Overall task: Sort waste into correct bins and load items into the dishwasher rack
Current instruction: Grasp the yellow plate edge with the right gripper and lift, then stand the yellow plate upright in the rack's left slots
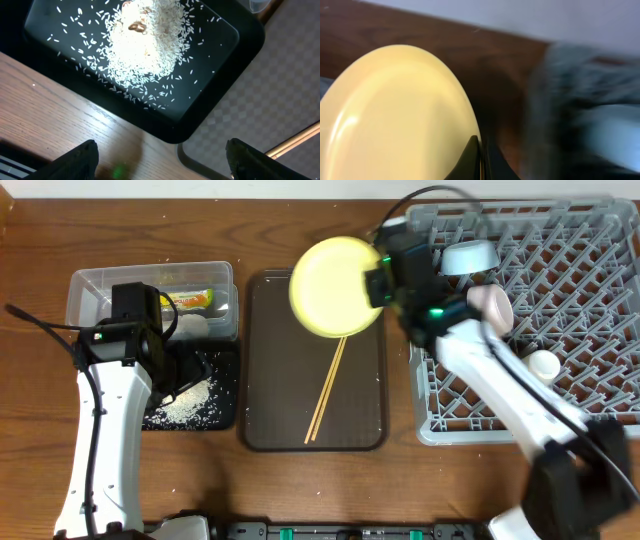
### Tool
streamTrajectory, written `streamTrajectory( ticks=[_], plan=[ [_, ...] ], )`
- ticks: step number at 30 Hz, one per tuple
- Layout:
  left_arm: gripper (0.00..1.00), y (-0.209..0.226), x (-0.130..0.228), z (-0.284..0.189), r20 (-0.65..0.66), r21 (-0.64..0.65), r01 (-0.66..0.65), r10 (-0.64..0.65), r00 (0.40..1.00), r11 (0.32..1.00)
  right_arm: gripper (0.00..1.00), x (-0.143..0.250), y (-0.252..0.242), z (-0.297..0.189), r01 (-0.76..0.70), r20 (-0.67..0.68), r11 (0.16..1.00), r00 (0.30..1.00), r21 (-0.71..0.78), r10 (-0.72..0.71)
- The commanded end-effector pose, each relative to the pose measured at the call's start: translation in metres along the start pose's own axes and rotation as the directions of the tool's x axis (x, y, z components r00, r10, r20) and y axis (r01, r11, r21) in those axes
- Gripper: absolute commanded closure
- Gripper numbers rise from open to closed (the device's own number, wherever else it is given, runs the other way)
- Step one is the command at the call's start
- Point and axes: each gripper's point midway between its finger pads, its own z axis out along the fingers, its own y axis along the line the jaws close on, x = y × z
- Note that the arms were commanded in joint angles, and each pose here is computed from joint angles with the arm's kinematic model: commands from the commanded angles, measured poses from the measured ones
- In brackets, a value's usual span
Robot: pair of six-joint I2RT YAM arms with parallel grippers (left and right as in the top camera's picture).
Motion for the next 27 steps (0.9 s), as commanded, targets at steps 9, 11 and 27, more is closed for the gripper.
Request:
streamTrajectory(
  ticks=[9,11,27],
  plan=[
    [0.16,0.004,0.0,0.0,0.006,-0.019,0.012,-0.012,1.0,1.0,0.99,-0.061,-0.141,-0.086,0.376,-0.087,0.718,0.91,0.586,-0.405],
    [0.16,0.004,0.0,0.0,0.006,-0.019,0.012,-0.012,1.0,1.0,0.99,-0.067,-0.153,-0.091,0.374,-0.098,0.677,0.907,0.634,-0.41],
    [0.16,0.004,-0.001,0.0,0.008,-0.018,0.012,-0.012,1.0,1.0,0.99,-0.028,-0.176,-0.031,0.462,-0.254,0.621,0.882,0.633,-0.397]
  ],
)
